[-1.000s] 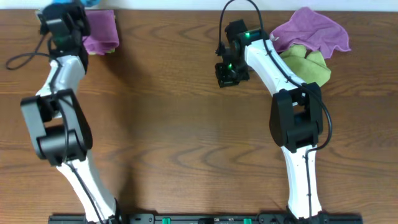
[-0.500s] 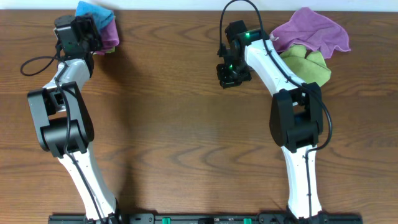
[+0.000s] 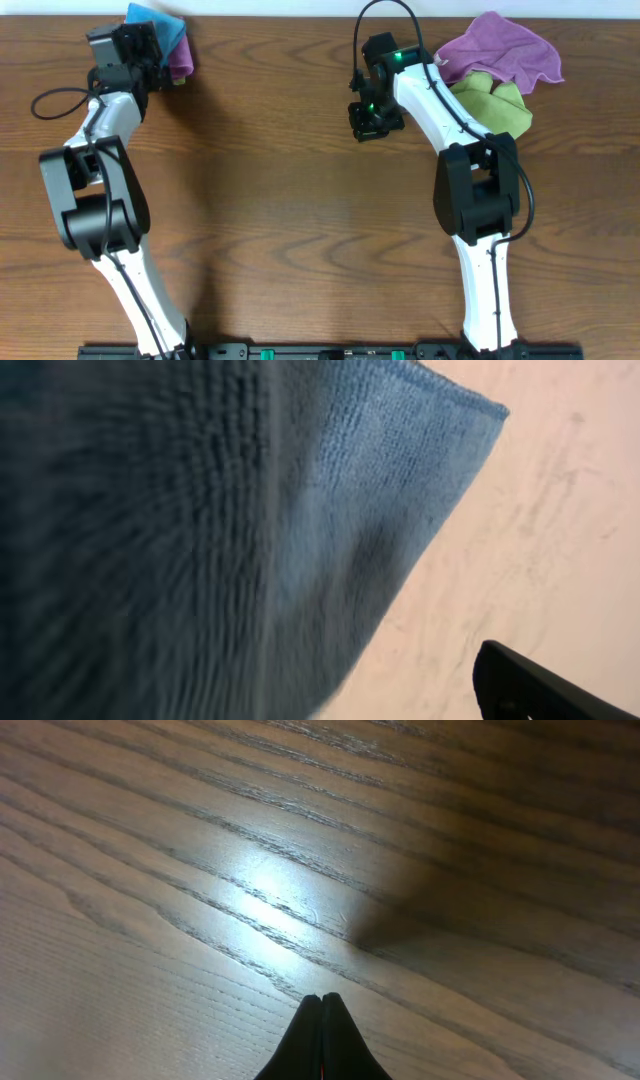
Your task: Fold the cloth
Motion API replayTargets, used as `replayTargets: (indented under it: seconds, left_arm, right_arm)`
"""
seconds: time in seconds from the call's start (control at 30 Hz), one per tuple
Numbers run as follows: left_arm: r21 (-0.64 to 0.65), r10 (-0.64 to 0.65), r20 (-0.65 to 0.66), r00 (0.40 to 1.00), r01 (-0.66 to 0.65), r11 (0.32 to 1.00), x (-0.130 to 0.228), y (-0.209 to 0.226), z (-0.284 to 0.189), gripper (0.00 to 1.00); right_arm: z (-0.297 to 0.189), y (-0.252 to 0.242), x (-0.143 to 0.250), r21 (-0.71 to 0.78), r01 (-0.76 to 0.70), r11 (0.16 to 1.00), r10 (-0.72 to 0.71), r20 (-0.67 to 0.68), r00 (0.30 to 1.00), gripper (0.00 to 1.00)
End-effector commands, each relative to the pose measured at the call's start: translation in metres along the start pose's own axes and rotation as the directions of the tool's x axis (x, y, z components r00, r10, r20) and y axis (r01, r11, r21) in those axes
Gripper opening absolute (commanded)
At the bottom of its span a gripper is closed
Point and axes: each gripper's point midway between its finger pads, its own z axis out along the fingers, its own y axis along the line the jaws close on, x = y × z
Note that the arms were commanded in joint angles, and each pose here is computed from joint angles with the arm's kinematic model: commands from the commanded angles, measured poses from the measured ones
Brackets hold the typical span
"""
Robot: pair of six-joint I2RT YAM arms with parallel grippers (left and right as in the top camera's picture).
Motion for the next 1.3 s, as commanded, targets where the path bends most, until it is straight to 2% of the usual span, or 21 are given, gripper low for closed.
replayTargets:
  seconds: [0.0, 0.17, 0.4, 0.43, 0.5, 0.57, 0.63, 0.7, 0.77, 0.87, 0.9, 0.93, 0.97, 1.0, 1.07, 1.17, 1.27]
  left_arm:
    - [0.046, 0.095, 0.051, 0.994, -0.097, 0.994, -0.001, -0.042, -0.035, 0.95]
    - [-0.045, 0.101, 0.083, 0.991, -0.097, 0.994, 0.002, -0.047, -0.076, 0.96]
    - [-0.237, 0.11, 0.06, 0.992, -0.093, 0.967, 0.009, -0.016, -0.118, 0.95]
    - [-0.254, 0.127, 0.048, 0.991, -0.111, 0.961, 0.011, -0.014, -0.123, 0.95]
    - [-0.25, 0.236, -0.001, 0.972, -0.229, 0.941, 0.019, -0.019, -0.135, 0.95]
    - [-0.207, 0.402, -0.042, 0.915, -0.402, 0.892, 0.033, -0.035, -0.149, 0.96]
    - [-0.146, 0.604, -0.057, 0.795, -0.605, 0.783, 0.051, -0.056, -0.167, 0.95]
    - [-0.103, 0.764, -0.054, 0.643, -0.765, 0.636, 0.071, -0.072, -0.187, 0.95]
    - [-0.103, 0.865, -0.041, 0.499, -0.864, 0.493, 0.088, -0.081, -0.214, 0.95]
    - [-0.072, 0.935, -0.062, 0.35, -0.935, 0.346, 0.112, -0.084, -0.248, 0.95]
    - [-0.063, 0.947, -0.074, 0.313, -0.949, 0.309, 0.119, -0.082, -0.261, 0.96]
    - [-0.055, 0.955, -0.089, 0.283, -0.959, 0.279, 0.125, -0.079, -0.278, 0.95]
    - [-0.051, 0.959, -0.099, 0.266, -0.964, 0.262, 0.129, -0.075, -0.295, 0.95]
    - [-0.048, 0.965, -0.106, 0.24, -0.97, 0.237, 0.133, -0.071, -0.316, 0.96]
    - [-0.06, 0.976, -0.103, 0.193, -0.98, 0.188, 0.132, -0.065, -0.35, 0.95]
    - [-0.113, 0.985, -0.073, 0.159, -0.982, 0.15, 0.125, -0.053, -0.404, 0.95]
    - [-0.114, 0.987, -0.044, 0.153, -0.983, 0.147, 0.125, -0.024, -0.448, 0.95]
  right_arm:
    - [-0.02, 0.007, -0.008, 0.002, 0.031, 1.0, -0.031, 0.052, 0.998, 0.01]
    - [-0.02, 0.008, -0.008, 0.001, 0.033, 0.999, -0.033, 0.05, 0.998, 0.01]
    - [-0.021, 0.014, 0.0, 0.002, 0.055, 0.998, -0.055, 0.024, 0.998, 0.01]
    - [-0.022, 0.017, 0.002, 0.002, 0.07, 0.998, -0.07, 0.018, 0.997, 0.01]
    - [-0.03, 0.021, 0.007, 0.006, 0.095, 0.996, -0.095, 0.014, 0.995, 0.01]
    - [-0.047, 0.025, 0.007, 0.007, 0.122, 0.993, -0.122, 0.04, 0.992, 0.01]
    - [-0.076, 0.03, 0.006, 0.021, 0.144, 0.989, -0.145, 0.097, 0.985, 0.01]
    - [-0.112, 0.027, 0.006, 0.087, 0.145, 0.986, -0.158, 0.163, 0.974, 0.03]
    - [-0.155, 0.018, 0.013, 0.191, 0.121, 0.974, -0.165, 0.232, 0.959, 0.2]
    - [-0.208, 0.015, 0.032, 0.262, 0.1, 0.96, -0.18, 0.302, 0.936, 0.41]
    - [-0.224, 0.014, 0.041, 0.276, 0.093, 0.957, -0.182, 0.32, 0.93, 0.46]
    - [-0.244, 0.015, 0.054, 0.287, 0.085, 0.954, -0.186, 0.344, 0.92, 0.56]
    - [-0.263, 0.015, 0.068, 0.296, 0.079, 0.952, -0.19, 0.368, 0.91, 0.84]
    - [-0.28, 0.016, 0.082, 0.306, 0.072, 0.949, -0.193, 0.388, 0.901, 0.99]
    - [-0.307, 0.016, 0.108, 0.307, 0.039, 0.951, -0.175, 0.431, 0.885, 0.99]
    - [-0.339, 0.013, 0.153, 0.316, -0.001, 0.949, -0.158, 0.479, 0.863, 0.99]
    - [-0.352, 0.011, 0.191, 0.298, -0.026, 0.954, -0.146, 0.543, 0.827, 0.99]
